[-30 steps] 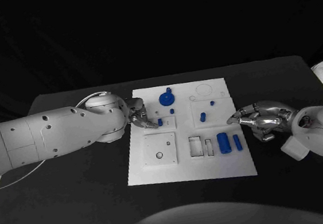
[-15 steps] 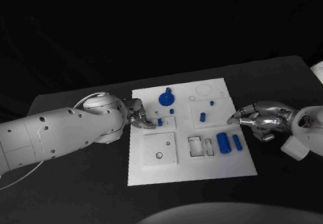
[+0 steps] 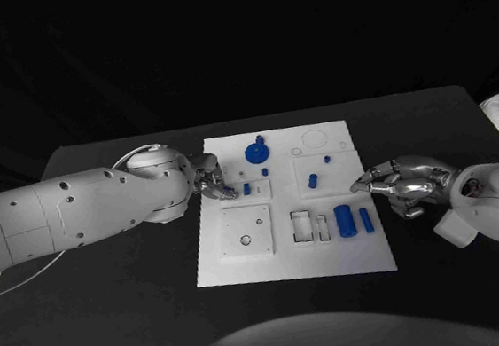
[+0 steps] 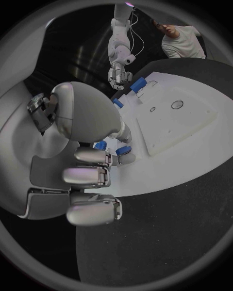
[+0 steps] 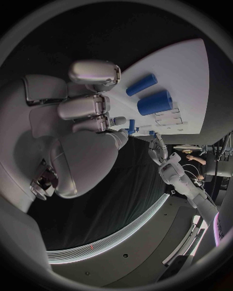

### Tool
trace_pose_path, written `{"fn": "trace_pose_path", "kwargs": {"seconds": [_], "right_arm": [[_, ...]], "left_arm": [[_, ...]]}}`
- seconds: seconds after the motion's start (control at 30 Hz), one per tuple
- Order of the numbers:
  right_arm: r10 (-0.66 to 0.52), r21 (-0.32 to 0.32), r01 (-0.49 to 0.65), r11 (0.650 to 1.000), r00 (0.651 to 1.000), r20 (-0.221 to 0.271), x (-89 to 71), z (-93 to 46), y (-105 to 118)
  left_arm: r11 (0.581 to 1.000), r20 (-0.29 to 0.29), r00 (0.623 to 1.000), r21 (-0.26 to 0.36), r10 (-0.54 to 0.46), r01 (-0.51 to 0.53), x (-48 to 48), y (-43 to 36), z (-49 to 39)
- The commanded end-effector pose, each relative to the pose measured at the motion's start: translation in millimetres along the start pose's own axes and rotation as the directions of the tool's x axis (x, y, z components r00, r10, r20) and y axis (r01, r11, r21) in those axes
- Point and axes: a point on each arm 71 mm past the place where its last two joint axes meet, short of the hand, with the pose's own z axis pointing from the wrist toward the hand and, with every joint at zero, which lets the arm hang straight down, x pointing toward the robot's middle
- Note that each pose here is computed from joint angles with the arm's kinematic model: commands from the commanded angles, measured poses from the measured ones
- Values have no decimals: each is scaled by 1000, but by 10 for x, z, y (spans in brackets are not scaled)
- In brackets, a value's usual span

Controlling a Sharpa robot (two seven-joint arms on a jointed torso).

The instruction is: Assemble the parts on the task board

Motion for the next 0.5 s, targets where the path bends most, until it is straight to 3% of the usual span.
{"fn": "trace_pose_path", "kwargs": {"seconds": [0.03,0.5], "right_arm": [[-4,-1,4,1000,1000,-21,21,1,0],[-5,2,5,1000,1000,-22,22,3,-1]], "left_arm": [[1000,-1,1000,6,-2,2,5,-11,-1],[1000,21,1000,23,-14,14,-14,-14,3]]}}
